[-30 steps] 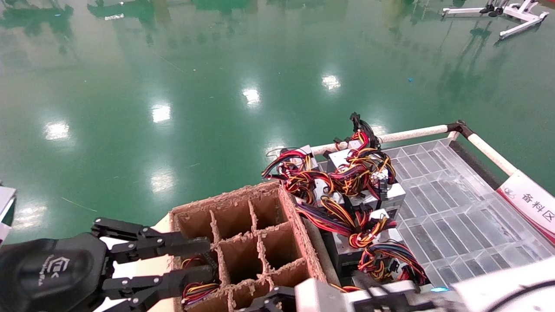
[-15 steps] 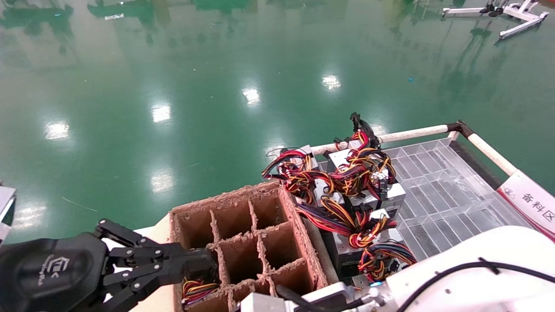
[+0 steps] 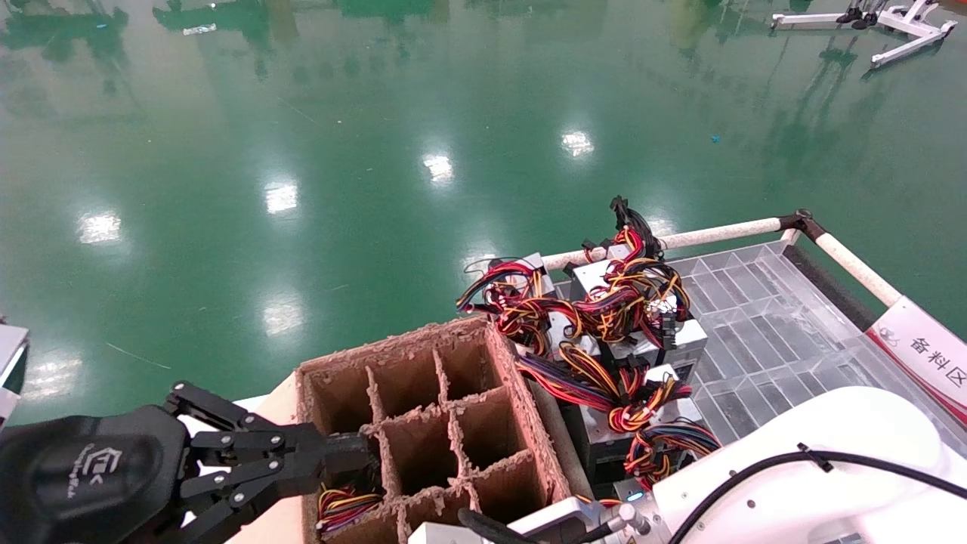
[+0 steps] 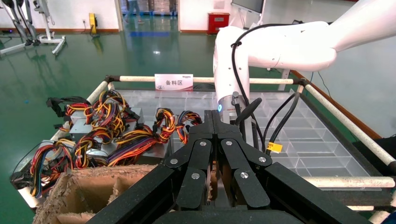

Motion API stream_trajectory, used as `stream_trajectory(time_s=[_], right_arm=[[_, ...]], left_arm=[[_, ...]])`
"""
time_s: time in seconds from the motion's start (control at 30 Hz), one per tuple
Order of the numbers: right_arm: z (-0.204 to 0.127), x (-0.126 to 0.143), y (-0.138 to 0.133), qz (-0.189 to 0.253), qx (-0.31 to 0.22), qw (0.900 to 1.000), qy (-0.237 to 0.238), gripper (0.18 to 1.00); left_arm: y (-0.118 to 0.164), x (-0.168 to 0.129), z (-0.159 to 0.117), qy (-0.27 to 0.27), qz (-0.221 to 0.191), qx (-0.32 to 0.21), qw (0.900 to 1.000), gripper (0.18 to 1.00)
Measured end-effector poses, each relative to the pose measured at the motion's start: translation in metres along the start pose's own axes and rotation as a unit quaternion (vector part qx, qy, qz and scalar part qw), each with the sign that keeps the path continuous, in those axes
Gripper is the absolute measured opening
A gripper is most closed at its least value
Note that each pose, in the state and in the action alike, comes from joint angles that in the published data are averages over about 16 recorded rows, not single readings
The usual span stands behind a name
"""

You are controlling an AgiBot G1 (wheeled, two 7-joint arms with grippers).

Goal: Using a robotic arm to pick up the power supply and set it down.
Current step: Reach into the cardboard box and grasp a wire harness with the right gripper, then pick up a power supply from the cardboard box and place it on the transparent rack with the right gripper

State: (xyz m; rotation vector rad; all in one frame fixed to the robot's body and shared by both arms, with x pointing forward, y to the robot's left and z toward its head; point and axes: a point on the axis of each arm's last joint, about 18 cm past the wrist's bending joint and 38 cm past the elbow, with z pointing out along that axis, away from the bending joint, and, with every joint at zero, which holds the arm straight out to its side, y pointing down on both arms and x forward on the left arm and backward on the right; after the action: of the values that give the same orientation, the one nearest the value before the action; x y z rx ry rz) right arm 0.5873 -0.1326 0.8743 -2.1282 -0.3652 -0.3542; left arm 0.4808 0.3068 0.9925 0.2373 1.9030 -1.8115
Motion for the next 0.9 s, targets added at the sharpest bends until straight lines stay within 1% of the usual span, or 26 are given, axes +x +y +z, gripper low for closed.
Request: stream_trajectory(time_s=[0.1,0.33,0.53,0.73,0.9], right_arm=[[0.0,0.0,0.001,0.001,-0.002,1.0,-0.001,0.583],[0.0,-0.001,0.003,0.006,0.0,1.0,-0.005,0.434],[-0.002,-0.004,0.005,0.012,0.007,1.0,-0.011,0.321],[-0.009,-0.008,0.004,0.022,0.025,0.999,-0.015,0.249],[-0.026,-0.011,0.001,0.034,0.058,0.998,-0.009,0.221]], left_arm=[[0.0,0.0,0.0,0.0,0.0,0.0,1.0,0.197],[0.0,0.0,0.0,0.0,0.0,0.0,1.0,0.227],[0.0,0.0,0.0,0.0,0.0,0.0,1.0,0.286],[0.0,0.0,0.0,0.0,0.0,0.0,1.0,0.383],[0.0,0.0,0.0,0.0,0.0,0.0,1.0,0.494]])
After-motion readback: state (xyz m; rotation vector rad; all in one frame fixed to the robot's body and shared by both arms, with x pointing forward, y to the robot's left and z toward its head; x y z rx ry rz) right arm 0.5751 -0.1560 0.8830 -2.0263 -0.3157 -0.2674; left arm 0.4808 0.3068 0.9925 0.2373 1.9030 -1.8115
